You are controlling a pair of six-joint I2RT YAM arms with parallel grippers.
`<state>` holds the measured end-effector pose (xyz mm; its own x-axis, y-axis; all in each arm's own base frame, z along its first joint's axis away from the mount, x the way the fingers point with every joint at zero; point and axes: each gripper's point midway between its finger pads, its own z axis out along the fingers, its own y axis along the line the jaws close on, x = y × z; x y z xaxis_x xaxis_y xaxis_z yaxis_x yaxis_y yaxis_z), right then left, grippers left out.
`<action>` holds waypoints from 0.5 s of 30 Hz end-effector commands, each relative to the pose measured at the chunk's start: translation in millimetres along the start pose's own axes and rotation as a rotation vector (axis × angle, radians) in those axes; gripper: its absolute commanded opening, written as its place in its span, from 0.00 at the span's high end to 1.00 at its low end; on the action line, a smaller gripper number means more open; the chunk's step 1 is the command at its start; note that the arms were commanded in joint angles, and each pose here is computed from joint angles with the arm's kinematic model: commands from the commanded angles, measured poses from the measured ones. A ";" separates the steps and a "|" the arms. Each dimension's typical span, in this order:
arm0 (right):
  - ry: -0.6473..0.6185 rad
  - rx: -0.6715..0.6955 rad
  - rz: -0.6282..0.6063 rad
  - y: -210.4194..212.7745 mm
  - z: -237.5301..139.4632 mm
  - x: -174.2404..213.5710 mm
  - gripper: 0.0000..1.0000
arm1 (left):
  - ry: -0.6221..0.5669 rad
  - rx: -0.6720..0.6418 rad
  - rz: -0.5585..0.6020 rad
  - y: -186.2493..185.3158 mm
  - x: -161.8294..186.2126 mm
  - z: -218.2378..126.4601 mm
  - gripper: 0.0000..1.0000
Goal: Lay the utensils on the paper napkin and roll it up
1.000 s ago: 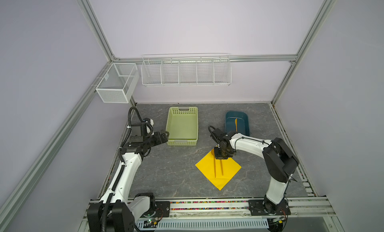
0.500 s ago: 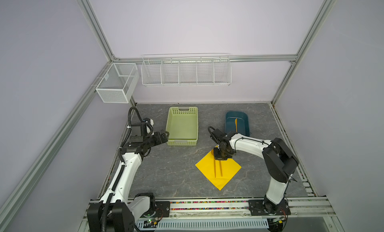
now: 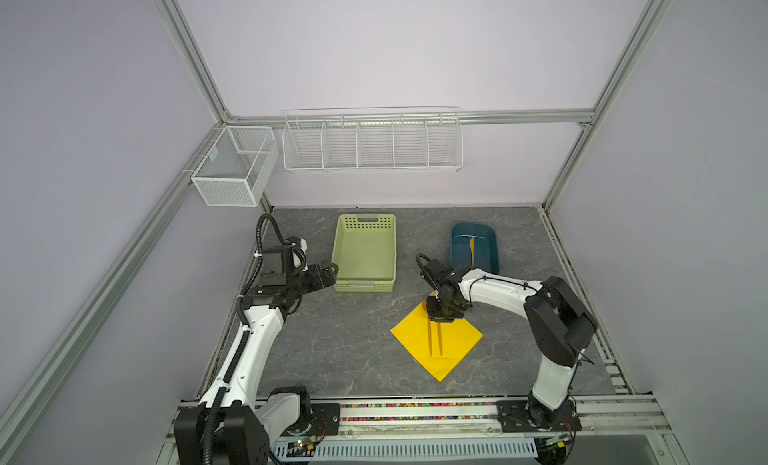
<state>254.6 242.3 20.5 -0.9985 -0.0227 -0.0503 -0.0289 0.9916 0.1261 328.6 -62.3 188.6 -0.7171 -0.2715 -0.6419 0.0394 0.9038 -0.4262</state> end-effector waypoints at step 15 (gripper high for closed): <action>0.005 -0.001 0.028 0.1 -1.1 4.8 0.85 | -0.014 0.000 0.001 -1.4 -6.7 -3.9 0.05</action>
<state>254.8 243.1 20.6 -0.9987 -0.0149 -0.0496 -0.0213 0.9913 0.1302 328.6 -62.3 188.6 -0.7171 -0.2715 -0.6419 0.0394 0.9038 -0.4262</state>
